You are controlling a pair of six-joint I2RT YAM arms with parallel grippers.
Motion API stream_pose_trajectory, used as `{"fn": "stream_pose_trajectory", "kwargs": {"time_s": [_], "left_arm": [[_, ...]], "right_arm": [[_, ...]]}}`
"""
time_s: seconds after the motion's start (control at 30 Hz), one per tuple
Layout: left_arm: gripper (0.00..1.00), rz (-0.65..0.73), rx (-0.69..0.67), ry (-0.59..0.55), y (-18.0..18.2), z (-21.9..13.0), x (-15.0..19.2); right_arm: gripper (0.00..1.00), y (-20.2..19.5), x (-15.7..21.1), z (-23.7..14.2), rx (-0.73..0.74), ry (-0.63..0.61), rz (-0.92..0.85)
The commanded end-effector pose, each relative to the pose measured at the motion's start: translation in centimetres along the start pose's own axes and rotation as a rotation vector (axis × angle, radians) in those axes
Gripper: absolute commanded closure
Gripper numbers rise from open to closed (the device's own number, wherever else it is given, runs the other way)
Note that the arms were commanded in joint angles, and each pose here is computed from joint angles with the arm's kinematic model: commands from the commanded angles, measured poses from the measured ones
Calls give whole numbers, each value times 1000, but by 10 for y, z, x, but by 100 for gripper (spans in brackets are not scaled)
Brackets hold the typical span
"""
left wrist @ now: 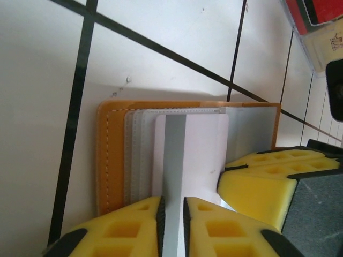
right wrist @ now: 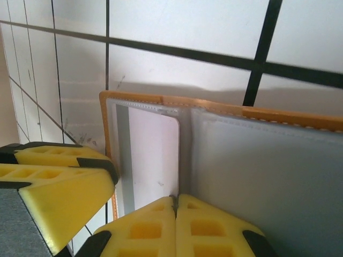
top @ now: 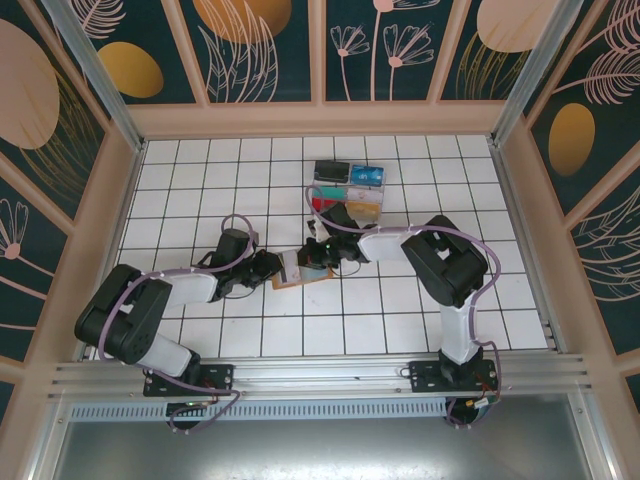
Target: Take the credit cards out of the card holder
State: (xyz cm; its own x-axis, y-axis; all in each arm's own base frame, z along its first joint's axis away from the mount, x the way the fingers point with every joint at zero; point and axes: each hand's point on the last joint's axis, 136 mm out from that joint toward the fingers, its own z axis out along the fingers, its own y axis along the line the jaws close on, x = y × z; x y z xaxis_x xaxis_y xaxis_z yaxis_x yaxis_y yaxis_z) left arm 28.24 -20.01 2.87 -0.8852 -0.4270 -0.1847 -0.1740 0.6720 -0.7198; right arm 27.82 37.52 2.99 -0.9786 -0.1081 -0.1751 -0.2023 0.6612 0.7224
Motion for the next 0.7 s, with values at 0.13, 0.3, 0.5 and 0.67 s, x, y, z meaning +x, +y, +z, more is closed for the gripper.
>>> {"fn": "stream_pose_trajectory", "kwargs": {"time_s": [0.13, 0.3, 0.5, 0.67], "left_arm": [[77, -7, -107, 26, 26, -7, 15], [80, 3, -89, 22, 20, -5, 11], [82, 34, -60, 2, -2, -11, -1], [81, 53, 6, -31, -29, -22, -13]], "right_arm": [[100, -2, 5, -24, 9, -7, -40], [100, -4, 4, -23, 7, -2, -34], [92, -11, 4, -14, 26, 23, 11], [79, -18, 4, -13, 52, 20, 36]]}}
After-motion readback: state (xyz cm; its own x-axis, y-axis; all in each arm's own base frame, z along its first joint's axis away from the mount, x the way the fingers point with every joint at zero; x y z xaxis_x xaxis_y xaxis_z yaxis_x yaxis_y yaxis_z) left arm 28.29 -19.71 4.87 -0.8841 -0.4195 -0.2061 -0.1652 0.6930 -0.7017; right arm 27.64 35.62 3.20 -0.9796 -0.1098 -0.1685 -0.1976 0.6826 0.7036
